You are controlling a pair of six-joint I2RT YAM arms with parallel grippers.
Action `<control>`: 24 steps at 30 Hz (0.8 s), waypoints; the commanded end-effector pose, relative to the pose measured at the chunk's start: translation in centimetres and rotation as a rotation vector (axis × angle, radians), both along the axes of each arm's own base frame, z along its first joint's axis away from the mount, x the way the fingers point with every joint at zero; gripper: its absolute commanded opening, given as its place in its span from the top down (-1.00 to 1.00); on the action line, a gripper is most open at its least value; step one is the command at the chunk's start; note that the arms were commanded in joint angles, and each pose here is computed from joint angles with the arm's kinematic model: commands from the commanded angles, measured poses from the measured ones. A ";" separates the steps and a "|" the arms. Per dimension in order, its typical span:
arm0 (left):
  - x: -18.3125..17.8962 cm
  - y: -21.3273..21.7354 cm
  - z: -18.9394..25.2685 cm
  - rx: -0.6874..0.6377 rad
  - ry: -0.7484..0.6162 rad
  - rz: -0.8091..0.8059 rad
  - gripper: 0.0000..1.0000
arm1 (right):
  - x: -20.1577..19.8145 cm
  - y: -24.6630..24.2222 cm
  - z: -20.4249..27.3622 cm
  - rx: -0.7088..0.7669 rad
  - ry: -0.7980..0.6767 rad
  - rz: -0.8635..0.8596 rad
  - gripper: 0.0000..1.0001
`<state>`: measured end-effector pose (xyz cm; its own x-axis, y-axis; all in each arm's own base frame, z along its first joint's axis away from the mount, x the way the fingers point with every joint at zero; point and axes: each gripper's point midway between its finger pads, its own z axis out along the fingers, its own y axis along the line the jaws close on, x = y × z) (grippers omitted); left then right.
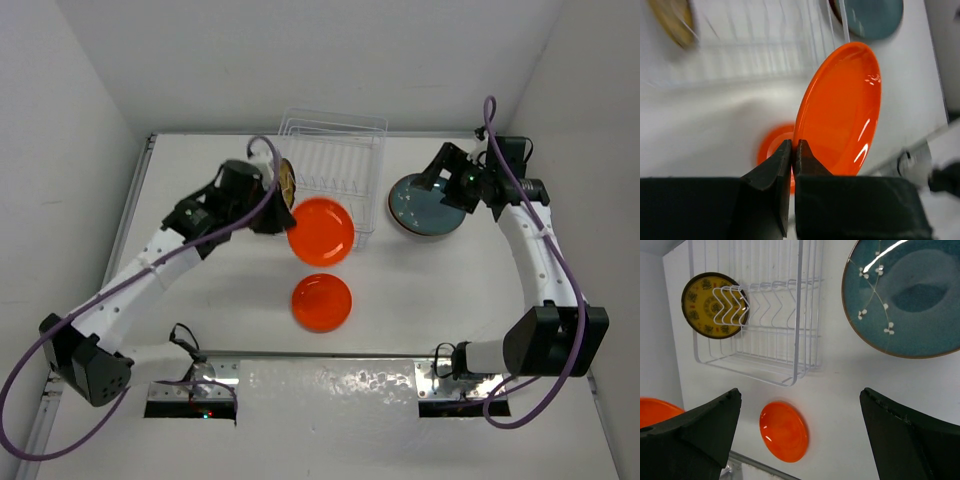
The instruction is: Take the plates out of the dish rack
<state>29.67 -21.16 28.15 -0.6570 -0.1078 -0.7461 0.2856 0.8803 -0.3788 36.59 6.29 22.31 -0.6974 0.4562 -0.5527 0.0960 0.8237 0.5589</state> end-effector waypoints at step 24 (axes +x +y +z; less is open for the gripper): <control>-3.1 0.0 -14.3 0.199 0.267 -0.060 -0.98 | -2.0 0.2 0.5 -0.026 -0.053 0.031 -0.98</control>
<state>21.95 -21.45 8.28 -0.9243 0.1035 -0.3673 0.2427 0.9021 -0.3567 34.60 6.52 21.29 -0.7045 0.4444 -0.5533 0.0834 0.8260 0.5574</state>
